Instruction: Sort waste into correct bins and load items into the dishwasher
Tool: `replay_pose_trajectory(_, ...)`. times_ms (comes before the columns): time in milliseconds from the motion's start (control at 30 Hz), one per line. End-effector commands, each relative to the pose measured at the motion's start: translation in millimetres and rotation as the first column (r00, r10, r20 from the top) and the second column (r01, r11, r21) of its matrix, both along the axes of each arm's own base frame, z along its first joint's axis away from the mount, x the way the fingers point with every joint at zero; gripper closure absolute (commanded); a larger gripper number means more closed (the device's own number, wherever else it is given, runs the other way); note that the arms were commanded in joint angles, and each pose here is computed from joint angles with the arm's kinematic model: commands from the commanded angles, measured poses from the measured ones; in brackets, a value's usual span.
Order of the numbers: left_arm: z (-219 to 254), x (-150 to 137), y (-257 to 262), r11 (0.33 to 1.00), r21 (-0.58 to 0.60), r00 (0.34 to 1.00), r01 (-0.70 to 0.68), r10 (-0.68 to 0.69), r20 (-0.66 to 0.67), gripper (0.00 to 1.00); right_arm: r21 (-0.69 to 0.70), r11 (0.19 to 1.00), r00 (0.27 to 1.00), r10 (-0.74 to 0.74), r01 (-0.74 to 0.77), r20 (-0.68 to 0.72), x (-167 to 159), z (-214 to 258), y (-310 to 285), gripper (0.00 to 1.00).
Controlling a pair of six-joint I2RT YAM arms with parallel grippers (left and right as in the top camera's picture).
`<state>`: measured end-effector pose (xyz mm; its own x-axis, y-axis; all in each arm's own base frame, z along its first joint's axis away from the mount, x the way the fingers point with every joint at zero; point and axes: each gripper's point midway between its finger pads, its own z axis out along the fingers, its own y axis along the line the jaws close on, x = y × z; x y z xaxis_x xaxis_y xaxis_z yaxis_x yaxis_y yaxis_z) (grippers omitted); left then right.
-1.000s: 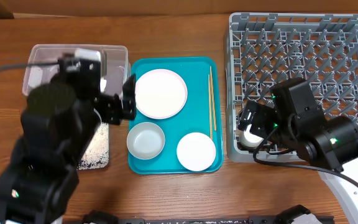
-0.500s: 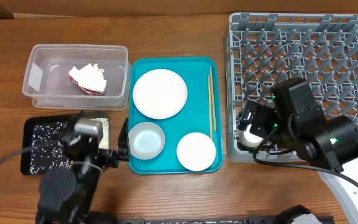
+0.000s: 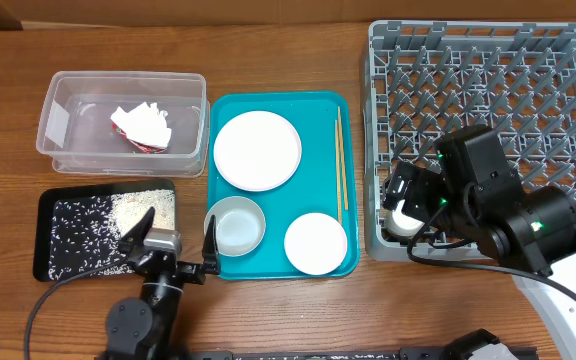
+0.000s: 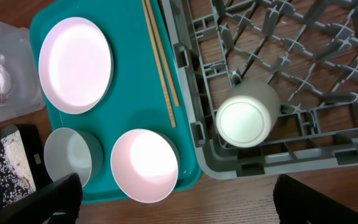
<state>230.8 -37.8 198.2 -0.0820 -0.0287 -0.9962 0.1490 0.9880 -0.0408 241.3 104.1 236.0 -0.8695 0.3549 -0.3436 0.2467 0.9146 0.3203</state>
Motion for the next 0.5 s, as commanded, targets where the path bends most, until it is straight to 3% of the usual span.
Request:
replay_pose_trajectory(0,-16.1,4.9,-1.4,0.999,-0.033,1.0,0.003,-0.003,0.003,0.0,-0.004,1.0,1.0,-0.005,0.005,0.024,3.0,5.5,-1.5,0.0)
replay_pose_trajectory(167,-42.4,12.1,-2.6,0.999,-0.032,1.0,0.002,-0.002,-0.002,0.0,-0.004,1.0,1.0,-0.005,0.005,0.024,3.0,5.5,-1.5,0.0)
replay_pose_trajectory(467,-41.7,11.9,-3.2,0.999,-0.032,1.0,0.006,-0.006,-0.002,0.0,-0.004,1.0,1.0,-0.005,0.005,0.024,3.0,5.5,-1.5,0.0)
